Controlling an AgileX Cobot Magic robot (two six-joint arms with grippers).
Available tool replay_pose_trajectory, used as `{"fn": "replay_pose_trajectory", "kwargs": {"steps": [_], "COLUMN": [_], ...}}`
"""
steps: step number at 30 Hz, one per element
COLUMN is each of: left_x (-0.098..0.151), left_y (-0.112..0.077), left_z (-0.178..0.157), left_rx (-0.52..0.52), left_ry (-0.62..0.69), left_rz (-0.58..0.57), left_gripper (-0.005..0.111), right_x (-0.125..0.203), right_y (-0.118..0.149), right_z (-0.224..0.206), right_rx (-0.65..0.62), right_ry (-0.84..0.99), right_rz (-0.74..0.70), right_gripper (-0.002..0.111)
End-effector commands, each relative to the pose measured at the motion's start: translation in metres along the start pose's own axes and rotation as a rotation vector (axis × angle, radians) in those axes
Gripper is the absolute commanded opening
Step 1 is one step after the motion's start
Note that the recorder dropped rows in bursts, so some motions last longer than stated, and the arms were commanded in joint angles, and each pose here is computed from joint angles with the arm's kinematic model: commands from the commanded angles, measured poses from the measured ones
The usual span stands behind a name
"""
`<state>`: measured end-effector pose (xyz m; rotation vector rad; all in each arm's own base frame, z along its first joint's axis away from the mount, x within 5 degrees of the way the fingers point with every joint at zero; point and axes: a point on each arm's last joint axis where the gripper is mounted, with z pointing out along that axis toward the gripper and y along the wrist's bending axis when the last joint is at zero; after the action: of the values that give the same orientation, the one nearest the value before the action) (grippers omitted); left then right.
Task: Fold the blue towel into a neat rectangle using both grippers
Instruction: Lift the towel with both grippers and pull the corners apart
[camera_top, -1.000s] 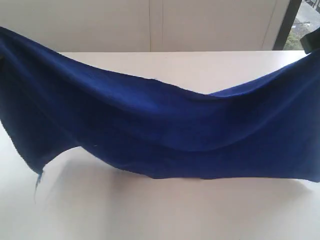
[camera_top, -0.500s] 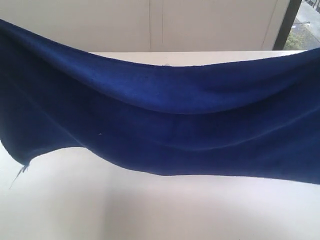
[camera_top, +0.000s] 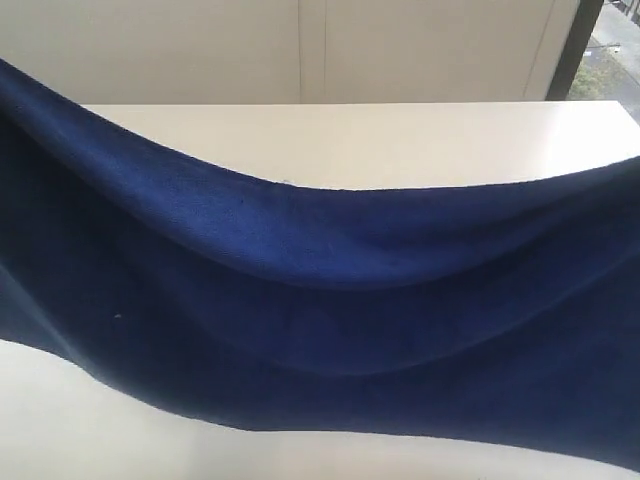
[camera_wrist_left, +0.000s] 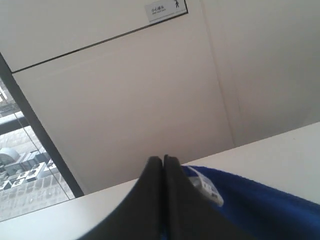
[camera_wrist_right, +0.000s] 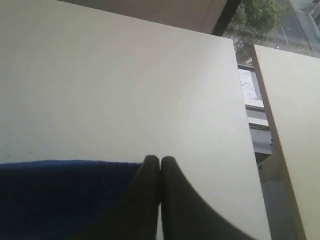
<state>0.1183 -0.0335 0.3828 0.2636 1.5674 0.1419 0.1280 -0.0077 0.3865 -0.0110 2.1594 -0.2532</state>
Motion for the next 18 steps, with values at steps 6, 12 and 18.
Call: {"fn": "replay_pose_trajectory", "kwargs": {"steps": [6, 12, 18], "left_x": [0.005, 0.005, 0.013], "left_y": [0.008, 0.008, 0.025], "left_z": [-0.001, -0.001, -0.007], "left_rx": [-0.077, -0.080, -0.232], "left_ry": [0.070, 0.070, 0.168], "left_rz": [0.146, 0.144, 0.134], "left_gripper": [0.000, 0.000, 0.000], "right_x": [-0.005, -0.009, 0.003], "right_y": [0.004, 0.007, -0.002], "right_z": [0.009, 0.015, -0.007], "right_rx": [-0.023, -0.030, -0.010], "right_ry": [-0.051, -0.055, -0.050], "right_rz": [0.014, 0.007, 0.038], "right_gripper": [0.000, 0.000, 0.000]}}
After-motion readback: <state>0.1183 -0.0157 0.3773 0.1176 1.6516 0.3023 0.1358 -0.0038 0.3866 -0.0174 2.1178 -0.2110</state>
